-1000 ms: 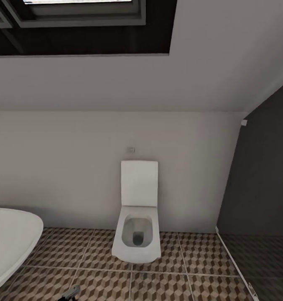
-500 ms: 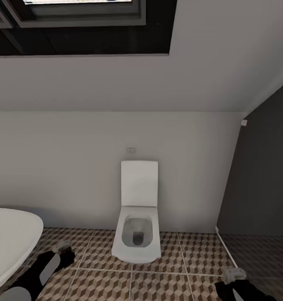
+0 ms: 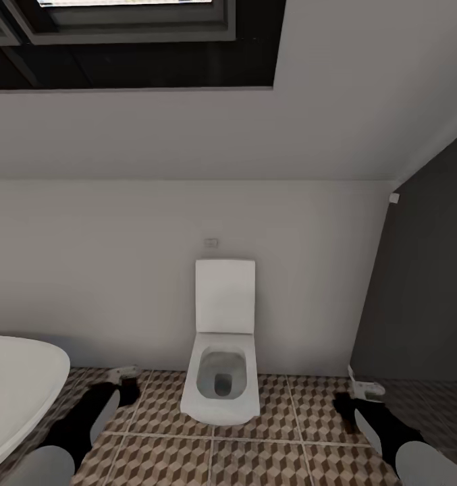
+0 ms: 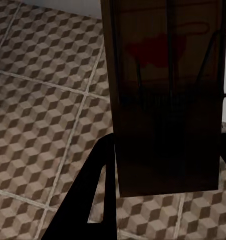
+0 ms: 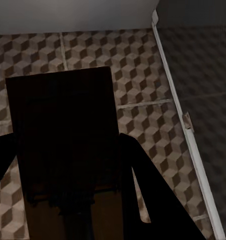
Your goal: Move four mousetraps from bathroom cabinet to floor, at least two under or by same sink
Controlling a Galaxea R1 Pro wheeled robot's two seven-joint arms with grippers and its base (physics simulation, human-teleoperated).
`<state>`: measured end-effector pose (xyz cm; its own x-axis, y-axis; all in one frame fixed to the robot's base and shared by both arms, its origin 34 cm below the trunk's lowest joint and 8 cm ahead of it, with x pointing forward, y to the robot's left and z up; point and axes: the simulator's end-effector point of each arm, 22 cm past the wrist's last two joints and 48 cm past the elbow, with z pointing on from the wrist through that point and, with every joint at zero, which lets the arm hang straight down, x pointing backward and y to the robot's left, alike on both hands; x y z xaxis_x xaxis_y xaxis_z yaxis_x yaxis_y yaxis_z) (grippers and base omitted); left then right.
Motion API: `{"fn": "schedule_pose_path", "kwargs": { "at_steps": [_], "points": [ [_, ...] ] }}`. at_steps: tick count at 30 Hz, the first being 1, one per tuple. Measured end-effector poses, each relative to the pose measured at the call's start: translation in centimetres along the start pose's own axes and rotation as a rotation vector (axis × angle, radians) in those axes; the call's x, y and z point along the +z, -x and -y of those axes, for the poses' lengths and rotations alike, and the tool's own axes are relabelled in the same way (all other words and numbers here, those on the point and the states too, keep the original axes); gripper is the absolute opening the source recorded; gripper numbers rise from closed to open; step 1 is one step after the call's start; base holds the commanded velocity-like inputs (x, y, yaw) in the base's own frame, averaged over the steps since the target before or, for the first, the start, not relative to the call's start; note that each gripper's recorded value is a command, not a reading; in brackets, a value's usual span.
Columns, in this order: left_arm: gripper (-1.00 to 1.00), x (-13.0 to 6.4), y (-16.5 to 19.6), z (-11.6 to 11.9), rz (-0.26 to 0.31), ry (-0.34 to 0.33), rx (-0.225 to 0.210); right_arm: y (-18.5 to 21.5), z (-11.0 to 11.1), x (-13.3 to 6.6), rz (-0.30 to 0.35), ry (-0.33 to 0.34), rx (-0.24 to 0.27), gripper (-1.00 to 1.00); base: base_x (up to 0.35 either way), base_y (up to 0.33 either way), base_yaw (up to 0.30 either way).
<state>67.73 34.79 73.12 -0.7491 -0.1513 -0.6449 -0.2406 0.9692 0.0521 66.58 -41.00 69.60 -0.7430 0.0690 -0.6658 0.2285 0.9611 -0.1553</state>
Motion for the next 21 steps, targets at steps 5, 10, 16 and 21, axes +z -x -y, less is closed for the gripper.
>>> {"fn": "schedule_pose_path", "kwargs": {
  "at_steps": [5, 10, 16, 21],
  "points": [
    [-1.0, 0.1, -0.1, 0.9, 0.004, -0.029, 0.027, 1.5, -0.1, -0.1, 0.067, -0.032, 0.015, -1.0, 0.0, 0.0, 0.0],
    [-1.0, -0.1, 0.4, 1.3, 0.02, -0.037, 0.047, 1.6, -0.4, -0.2, 0.072, -0.03, 0.015, -1.0, 0.0, 0.0, 0.0],
    [-1.0, -0.2, 0.3, 2.2, 0.022, -0.042, 0.05, 1.6, -0.5, -0.2, 0.073, -0.029, 0.016, -1.0, 0.0, 0.0, 0.0],
    [-1.0, -0.4, 0.1, 4.0, 0.02, -0.059, 0.048, 1.5, -1.8, -0.3, 0.071, -0.013, 0.012, -1.0, 0.0, 0.0, 0.0]
  ]
}}
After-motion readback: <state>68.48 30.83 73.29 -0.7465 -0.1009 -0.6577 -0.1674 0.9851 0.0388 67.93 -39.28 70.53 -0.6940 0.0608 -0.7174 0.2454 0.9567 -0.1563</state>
